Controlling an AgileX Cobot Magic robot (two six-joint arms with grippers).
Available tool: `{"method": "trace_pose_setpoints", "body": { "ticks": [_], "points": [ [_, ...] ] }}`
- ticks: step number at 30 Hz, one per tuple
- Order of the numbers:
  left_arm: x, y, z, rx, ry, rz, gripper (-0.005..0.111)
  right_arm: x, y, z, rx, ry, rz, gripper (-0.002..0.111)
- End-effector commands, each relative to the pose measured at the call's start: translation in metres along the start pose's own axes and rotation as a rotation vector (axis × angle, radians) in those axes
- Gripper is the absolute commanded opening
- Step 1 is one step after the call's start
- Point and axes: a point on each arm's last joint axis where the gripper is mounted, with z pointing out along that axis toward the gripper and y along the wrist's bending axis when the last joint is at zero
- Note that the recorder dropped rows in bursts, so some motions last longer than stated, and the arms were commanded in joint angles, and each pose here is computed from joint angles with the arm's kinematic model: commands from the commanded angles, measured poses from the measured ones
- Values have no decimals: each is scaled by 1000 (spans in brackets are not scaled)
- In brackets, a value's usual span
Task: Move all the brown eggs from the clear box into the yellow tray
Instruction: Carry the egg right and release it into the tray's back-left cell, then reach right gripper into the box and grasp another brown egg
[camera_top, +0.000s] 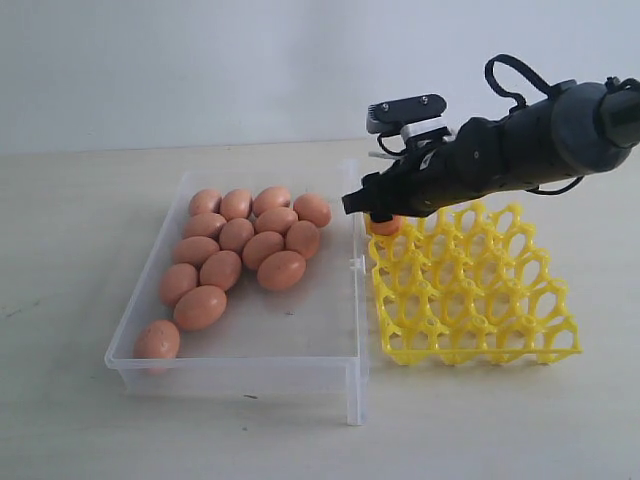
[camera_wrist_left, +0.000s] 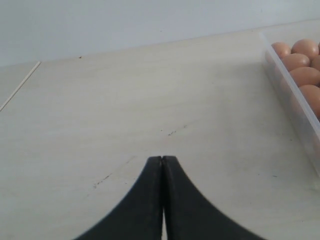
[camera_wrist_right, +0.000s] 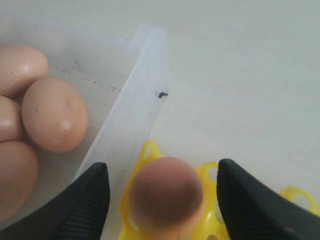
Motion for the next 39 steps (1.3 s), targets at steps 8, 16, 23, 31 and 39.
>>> {"method": "trace_pose_setpoints", "body": {
  "ticks": [8,16,23,31,39],
  "points": [
    [-2,0,0,6,-13,-5,0,-42,32,-74,-100,28,-106,0],
    [-2,0,0,6,-13,-5,0,-43,111,-79,-365,352,-276,10],
    [-2,0,0,6,-13,-5,0,-38,177,-63,-496,451,-380,30],
    [-2,0,0,6,-13,-5,0,-32,210,-30,-483,485,-455,53],
    [-2,0,0,6,-13,-5,0,-24,219,-8,-431,445,-679,53]
  ]
}}
